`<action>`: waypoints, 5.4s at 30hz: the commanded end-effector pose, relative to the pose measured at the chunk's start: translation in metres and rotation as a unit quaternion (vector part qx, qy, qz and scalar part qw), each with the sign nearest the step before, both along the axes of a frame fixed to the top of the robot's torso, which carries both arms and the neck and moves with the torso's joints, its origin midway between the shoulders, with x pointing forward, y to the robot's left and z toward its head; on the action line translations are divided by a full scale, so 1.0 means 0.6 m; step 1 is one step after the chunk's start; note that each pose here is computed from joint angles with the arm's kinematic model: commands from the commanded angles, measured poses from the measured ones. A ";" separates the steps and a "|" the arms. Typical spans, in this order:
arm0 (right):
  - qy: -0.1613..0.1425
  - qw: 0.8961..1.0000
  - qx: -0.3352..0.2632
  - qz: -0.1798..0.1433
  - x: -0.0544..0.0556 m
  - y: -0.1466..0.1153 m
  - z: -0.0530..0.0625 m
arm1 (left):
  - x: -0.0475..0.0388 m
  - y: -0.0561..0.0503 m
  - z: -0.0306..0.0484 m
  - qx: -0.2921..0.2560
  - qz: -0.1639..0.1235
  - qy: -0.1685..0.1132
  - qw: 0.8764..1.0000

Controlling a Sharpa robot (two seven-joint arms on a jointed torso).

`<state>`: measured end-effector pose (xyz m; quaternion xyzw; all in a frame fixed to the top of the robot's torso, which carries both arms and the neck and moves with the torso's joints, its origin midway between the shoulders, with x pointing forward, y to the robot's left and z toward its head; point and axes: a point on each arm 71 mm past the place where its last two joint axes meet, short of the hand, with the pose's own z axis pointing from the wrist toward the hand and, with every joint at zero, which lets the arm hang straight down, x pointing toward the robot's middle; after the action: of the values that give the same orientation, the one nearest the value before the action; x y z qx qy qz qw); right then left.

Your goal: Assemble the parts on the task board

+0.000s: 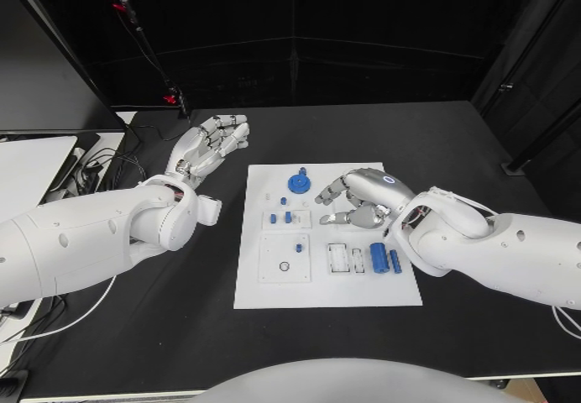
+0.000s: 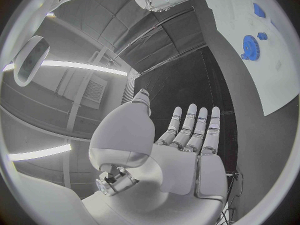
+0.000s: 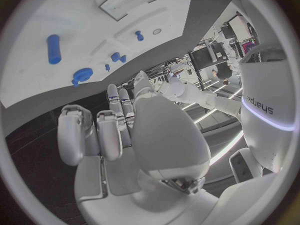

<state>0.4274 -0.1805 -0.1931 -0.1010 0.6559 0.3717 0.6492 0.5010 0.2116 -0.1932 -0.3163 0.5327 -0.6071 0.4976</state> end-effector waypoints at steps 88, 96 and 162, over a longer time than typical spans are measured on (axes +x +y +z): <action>-0.028 0.995 -0.041 -0.083 0.018 -0.045 0.007 | -0.001 0.003 0.005 -0.012 -0.006 -0.031 0.999; -0.013 0.998 -0.001 -0.056 0.015 -0.006 0.010 | -0.001 0.001 0.003 -0.012 -0.007 -0.030 0.999; 0.049 0.975 -0.165 0.139 -0.039 0.173 -0.081 | -0.001 0.000 0.003 -0.013 -0.009 -0.029 0.999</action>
<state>0.4036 -0.0768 -0.2413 -0.2703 0.7176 0.3600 0.5314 0.5017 0.2123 -0.1973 -0.3181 0.5349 -0.6060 0.4955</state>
